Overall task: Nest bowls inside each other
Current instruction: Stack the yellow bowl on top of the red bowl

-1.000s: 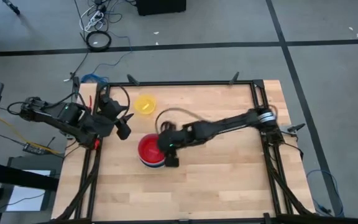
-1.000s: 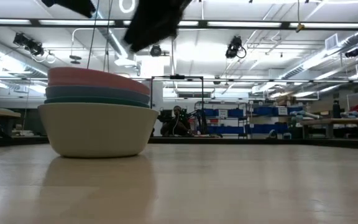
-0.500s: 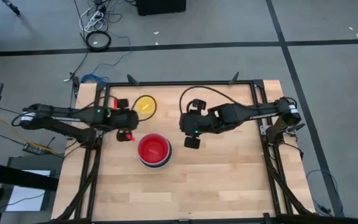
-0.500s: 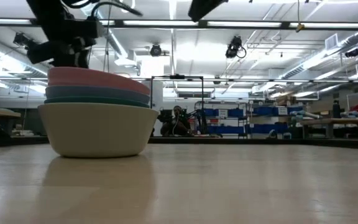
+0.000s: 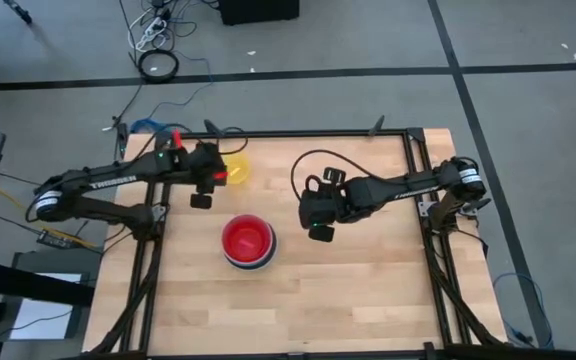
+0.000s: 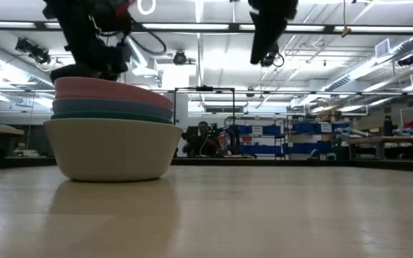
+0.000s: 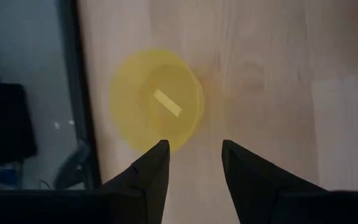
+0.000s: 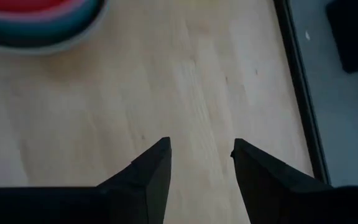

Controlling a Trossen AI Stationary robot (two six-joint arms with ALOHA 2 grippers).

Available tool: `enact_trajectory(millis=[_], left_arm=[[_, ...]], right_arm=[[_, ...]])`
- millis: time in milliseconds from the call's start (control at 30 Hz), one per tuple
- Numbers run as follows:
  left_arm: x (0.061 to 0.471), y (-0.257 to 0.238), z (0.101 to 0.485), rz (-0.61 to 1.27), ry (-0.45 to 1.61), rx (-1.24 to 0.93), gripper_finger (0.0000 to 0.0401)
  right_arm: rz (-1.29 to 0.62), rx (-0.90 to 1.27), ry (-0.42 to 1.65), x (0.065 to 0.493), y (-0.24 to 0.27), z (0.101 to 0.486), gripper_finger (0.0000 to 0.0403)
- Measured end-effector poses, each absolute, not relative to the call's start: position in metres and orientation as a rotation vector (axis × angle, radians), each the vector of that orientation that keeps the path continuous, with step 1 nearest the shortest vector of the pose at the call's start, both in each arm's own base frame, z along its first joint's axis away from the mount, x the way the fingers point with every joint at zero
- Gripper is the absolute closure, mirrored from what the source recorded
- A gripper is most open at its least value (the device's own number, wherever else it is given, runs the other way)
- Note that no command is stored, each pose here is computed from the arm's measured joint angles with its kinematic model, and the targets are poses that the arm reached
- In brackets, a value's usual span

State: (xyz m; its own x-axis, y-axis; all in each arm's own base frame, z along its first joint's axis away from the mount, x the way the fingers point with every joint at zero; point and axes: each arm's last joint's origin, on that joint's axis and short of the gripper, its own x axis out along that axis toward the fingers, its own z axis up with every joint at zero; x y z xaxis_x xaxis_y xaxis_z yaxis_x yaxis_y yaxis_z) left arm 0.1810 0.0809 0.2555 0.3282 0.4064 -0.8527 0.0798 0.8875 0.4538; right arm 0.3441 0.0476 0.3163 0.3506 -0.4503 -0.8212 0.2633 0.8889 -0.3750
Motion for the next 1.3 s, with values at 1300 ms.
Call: enact_trajectory(millis=[1300], left_arm=[[0.22, 0.15, 0.265, 0.111, 1.383, 0.34, 0.0395]], right_arm=[[-0.608, -0.142, 1.309, 0.327, 0.029, 0.243, 0.0251]])
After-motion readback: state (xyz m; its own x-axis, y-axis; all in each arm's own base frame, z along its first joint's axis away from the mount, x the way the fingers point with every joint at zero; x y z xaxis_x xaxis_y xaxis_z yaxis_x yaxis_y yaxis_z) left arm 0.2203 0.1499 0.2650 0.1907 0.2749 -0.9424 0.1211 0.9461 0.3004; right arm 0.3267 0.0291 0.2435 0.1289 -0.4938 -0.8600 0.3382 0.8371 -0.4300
